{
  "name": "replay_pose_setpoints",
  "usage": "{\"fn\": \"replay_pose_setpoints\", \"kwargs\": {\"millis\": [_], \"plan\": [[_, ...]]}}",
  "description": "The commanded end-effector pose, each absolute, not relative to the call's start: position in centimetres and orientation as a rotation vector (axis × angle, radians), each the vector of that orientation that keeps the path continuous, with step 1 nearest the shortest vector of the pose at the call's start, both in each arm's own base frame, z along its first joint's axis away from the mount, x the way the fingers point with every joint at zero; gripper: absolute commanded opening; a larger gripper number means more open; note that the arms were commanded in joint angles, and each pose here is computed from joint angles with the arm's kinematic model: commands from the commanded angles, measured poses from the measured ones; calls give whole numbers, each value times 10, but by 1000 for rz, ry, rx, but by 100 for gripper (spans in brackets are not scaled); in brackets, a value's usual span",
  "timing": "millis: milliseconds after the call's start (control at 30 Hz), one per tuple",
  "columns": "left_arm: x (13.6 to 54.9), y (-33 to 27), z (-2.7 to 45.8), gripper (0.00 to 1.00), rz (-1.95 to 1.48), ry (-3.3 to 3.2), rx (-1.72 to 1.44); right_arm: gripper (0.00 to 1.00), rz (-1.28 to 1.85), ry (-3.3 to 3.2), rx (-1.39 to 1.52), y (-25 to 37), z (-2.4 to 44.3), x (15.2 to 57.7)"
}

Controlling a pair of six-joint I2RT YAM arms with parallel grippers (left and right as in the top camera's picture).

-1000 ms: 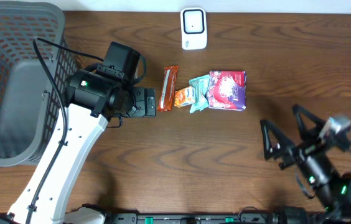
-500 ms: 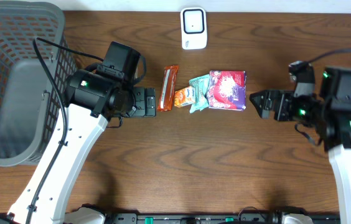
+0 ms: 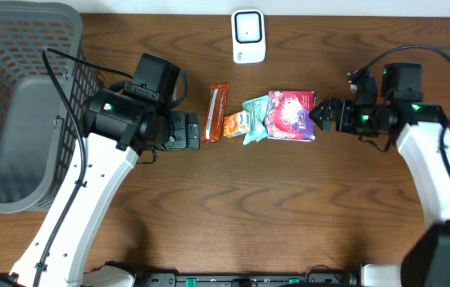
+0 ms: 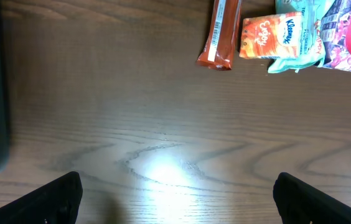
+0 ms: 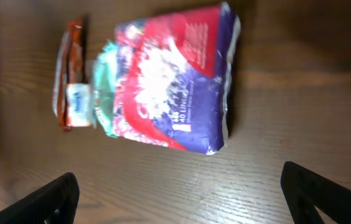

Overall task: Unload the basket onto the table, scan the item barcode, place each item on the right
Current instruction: 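Move the right gripper to the pad pack and grasp it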

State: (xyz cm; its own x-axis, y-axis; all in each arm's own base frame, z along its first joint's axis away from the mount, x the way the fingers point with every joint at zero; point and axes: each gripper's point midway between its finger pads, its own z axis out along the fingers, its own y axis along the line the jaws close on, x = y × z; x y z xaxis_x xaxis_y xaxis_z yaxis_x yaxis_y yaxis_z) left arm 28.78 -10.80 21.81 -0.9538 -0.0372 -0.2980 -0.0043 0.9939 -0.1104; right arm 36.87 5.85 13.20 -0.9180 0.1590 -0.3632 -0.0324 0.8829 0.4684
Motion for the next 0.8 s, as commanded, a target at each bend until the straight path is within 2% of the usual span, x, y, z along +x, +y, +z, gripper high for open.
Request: {"fn": "replay_pose_setpoints", "kwargs": {"millis": [0,467,633,767], "plan": [[289,-106,219,98,-136,2827,-35,99,789,2683,159,69,125,371],[289,-106,219,98,-136,2827,-35,99,858,2826,122,92,82,360],[289,-106,219,98,-136,2827,-35,99,647,2872,101,82,66,363],[289,-106,219,98,-136,2827,-35,99,641,2876,85,85,66,362]]}}
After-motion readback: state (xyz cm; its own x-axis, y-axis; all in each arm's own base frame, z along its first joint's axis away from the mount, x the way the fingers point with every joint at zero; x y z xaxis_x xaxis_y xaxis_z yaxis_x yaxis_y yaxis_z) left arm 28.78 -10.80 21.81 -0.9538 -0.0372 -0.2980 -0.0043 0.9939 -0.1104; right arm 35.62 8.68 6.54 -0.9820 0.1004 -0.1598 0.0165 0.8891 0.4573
